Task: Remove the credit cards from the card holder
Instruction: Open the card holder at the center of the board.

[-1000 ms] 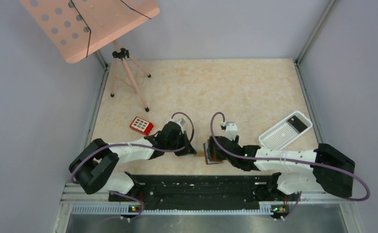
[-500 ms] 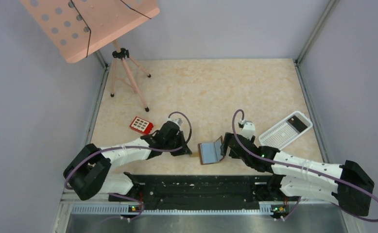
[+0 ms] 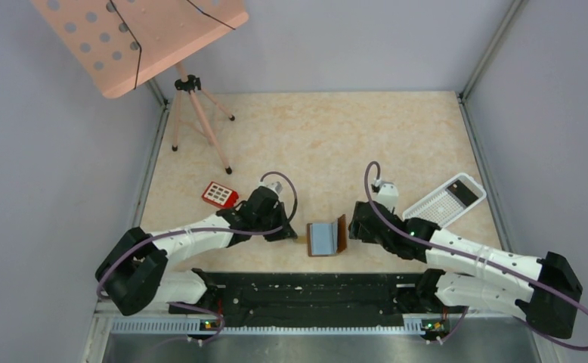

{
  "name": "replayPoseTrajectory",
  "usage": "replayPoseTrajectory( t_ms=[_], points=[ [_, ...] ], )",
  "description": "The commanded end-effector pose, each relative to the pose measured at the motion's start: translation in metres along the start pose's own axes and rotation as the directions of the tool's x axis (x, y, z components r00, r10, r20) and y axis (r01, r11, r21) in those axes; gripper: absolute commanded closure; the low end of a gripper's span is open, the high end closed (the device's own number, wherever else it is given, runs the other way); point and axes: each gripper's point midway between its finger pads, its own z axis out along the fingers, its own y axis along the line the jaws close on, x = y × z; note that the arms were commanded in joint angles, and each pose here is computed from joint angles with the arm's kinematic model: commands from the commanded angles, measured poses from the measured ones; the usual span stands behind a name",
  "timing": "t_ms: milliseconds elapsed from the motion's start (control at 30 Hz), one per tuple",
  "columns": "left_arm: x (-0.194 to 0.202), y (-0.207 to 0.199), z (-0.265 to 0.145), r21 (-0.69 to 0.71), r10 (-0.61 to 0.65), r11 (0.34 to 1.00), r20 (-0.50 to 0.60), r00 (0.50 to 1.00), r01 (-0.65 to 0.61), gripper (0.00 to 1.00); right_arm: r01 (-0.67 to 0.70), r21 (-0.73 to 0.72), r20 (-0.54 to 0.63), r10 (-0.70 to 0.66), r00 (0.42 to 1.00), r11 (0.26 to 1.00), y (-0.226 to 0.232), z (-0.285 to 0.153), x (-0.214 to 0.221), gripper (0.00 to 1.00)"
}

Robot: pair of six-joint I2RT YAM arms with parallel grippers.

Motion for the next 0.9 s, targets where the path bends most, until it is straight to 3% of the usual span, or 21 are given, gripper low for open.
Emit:
replayPoseTrajectory(
  t_ms=[0,233,367,433,500,700,867],
  points=[
    [-0.013,-0.028,-0.012,0.110,-0.020,0.994,0.039,0.999,0.016,1.00,-0.024,-0.156,0.005,0.025,1.000,0.988,0.045,-0.022,-0.030,0.48],
    [-0.016,-0.042,-0.021,0.175,-0.038,0.984,0.051,0.998,0.029,1.00,-0.078,-0.485,-0.030,0.072,0.997,0.871,0.121,-0.049,-0.046,0.56],
    [-0.017,-0.047,-0.023,0.190,-0.038,0.981,0.050,0.998,0.028,1.00,-0.084,-0.491,-0.051,0.068,0.996,0.867,0.131,-0.043,-0.039,0.56],
    [-0.017,-0.051,-0.025,0.207,-0.041,0.978,0.047,0.998,0.030,1.00,-0.091,-0.470,-0.066,0.068,0.995,0.878,0.129,-0.037,-0.035,0.46],
    [-0.017,-0.056,-0.027,0.235,-0.043,0.971,0.042,0.998,0.032,1.00,-0.097,-0.479,-0.077,0.069,0.995,0.872,0.132,-0.038,-0.032,0.44],
    [-0.025,-0.078,-0.041,0.332,-0.049,0.943,0.070,0.996,0.023,1.00,-0.135,-0.574,-0.099,0.095,0.991,0.808,0.151,-0.051,-0.032,0.50],
    [-0.026,-0.080,-0.043,0.338,-0.049,0.941,0.082,0.995,0.019,1.00,-0.134,-0.534,-0.107,0.090,0.990,0.835,0.144,-0.040,-0.024,0.55]
  ],
)
